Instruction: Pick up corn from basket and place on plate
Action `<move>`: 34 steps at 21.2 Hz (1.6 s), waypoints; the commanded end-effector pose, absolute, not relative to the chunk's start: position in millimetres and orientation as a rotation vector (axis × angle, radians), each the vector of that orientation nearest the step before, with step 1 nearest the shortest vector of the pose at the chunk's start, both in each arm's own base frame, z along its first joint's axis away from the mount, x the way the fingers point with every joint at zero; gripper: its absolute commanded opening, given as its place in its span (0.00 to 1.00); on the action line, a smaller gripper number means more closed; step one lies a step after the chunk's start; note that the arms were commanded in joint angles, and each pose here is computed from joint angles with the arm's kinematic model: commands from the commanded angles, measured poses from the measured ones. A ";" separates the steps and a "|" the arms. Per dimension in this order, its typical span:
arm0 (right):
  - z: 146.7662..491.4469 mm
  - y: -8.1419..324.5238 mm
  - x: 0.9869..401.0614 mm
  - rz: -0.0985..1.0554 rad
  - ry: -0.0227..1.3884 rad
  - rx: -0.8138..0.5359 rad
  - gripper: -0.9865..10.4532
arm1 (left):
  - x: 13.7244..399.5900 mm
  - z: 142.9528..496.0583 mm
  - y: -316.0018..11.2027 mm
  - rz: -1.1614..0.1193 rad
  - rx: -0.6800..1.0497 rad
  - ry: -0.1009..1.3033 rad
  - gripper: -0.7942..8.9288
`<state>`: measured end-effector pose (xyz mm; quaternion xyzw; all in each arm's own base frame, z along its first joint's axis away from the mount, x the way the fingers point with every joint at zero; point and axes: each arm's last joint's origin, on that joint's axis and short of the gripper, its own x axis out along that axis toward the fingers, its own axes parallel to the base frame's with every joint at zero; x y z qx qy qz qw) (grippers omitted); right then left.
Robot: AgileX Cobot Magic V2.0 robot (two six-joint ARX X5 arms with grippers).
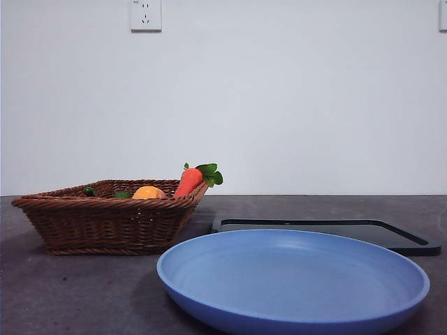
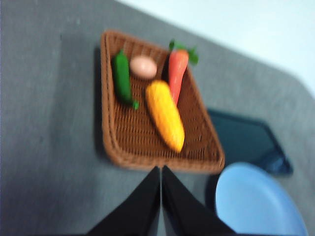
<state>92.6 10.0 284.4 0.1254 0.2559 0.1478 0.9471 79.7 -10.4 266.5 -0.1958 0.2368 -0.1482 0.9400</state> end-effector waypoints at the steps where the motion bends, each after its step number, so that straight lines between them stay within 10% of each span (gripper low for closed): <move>1: 293.1 12.2 99.9 0.372 0.612 0.174 0.09 | 86.1 275.4 -10.8 -0.337 -0.291 0.554 0.09; 11: 291.9 21.9 126.7 0.460 0.887 0.129 0.10 | 114.6 276.2 -12.9 -0.388 -0.275 0.799 0.10; 16: 289.6 22.3 131.0 0.451 0.909 0.142 0.36 | 117.0 275.2 -12.9 -0.382 -0.288 0.811 0.52; 34: 208.8 78.6 226.8 0.635 1.211 0.116 0.36 | 116.8 275.6 -13.4 -0.401 -0.299 0.810 0.53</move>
